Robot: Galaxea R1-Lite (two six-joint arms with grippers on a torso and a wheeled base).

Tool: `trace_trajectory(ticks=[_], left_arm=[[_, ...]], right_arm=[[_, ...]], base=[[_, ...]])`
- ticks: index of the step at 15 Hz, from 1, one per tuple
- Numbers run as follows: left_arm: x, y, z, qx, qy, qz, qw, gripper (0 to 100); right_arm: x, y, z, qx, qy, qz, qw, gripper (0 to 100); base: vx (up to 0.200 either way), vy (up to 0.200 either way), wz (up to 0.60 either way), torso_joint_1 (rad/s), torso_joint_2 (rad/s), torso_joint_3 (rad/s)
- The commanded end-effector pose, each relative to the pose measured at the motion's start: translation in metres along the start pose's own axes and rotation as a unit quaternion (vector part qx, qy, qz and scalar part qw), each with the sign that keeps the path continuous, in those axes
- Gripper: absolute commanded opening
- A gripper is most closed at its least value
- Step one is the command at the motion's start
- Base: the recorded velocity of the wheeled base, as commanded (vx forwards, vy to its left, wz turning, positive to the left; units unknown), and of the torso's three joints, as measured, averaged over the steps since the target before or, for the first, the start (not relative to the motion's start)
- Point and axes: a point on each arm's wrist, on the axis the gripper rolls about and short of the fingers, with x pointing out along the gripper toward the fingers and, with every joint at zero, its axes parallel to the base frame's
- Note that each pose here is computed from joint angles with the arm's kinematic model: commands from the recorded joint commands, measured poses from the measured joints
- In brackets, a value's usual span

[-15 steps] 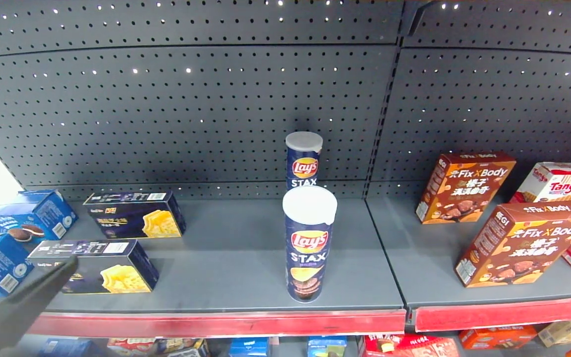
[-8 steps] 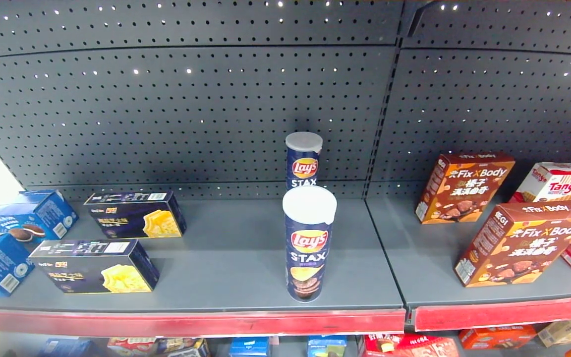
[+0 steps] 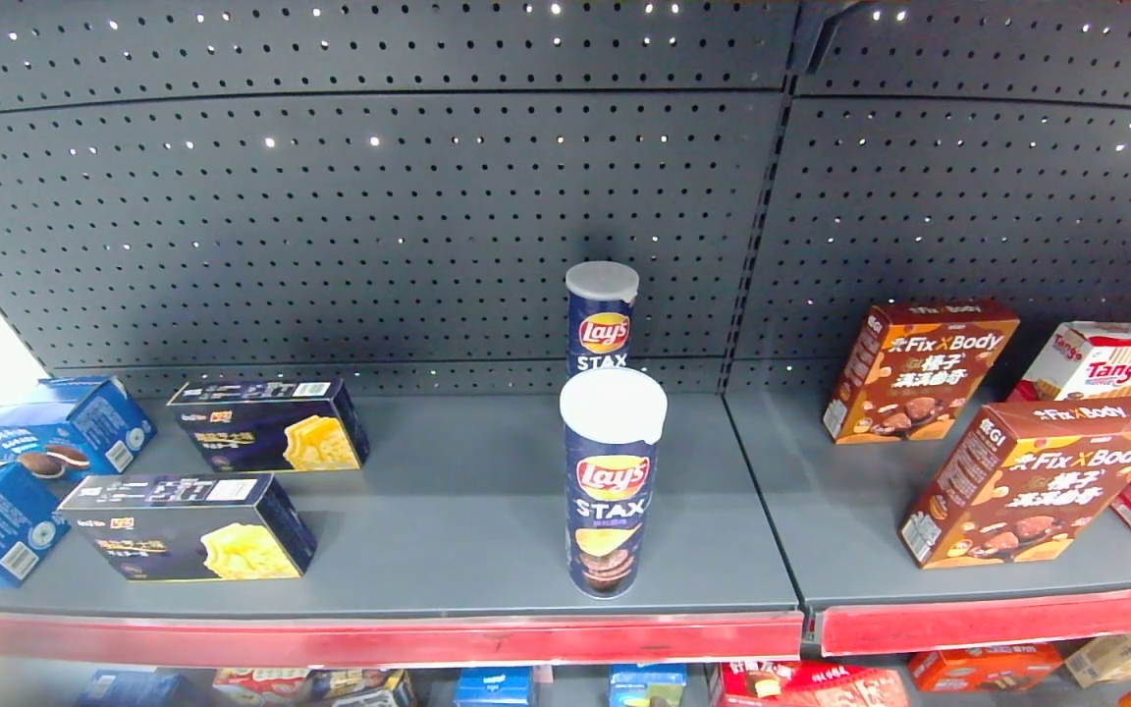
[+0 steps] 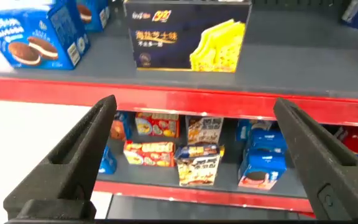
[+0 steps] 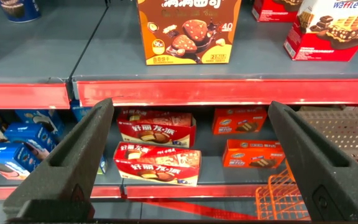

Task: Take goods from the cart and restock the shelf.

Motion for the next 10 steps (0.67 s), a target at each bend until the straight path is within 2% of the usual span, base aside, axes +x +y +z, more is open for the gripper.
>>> trace_trajectory(ticks=[1, 3, 4, 5, 10], left_arm=[[-0.0050, 0.0003, -0.0018, -0.007, -0.027, -0.026, 0.9993, 100], [-0.0064, 0.0014, -0.0017, -0.021, -0.040, -0.005, 0.9990, 100], [-0.0067, 0.0018, -0.0018, -0.016, -0.041, 0.003, 0.9990, 100], [-0.0064, 0.0027, -0.0070, -0.003, -0.017, 0.019, 0.9997, 100], [-0.0062, 0.0024, -0.0064, 0.000, -0.017, 0.009, 0.9998, 100]], right_arm=[[0.0001, 0.0000, 0.0000, 0.000, 0.001, 0.000, 1.000, 100], [0.0001, 0.0000, 0.0000, 0.000, 0.001, 0.000, 1.000, 100], [0.0001, 0.0000, 0.0000, 0.000, 0.001, 0.000, 1.000, 100], [0.0001, 0.0000, 0.0000, 0.000, 0.001, 0.000, 1.000, 100], [0.0001, 0.0000, 0.0000, 0.000, 0.001, 0.000, 1.000, 100]], base=[[0.000, 0.000, 0.00, 0.000, 0.00, 0.000], [0.000, 0.000, 0.00, 0.000, 0.00, 0.000], [0.000, 0.000, 0.00, 0.000, 0.00, 0.000], [0.000, 0.000, 0.00, 0.000, 0.00, 0.000], [0.000, 0.000, 0.00, 0.000, 0.00, 0.000]])
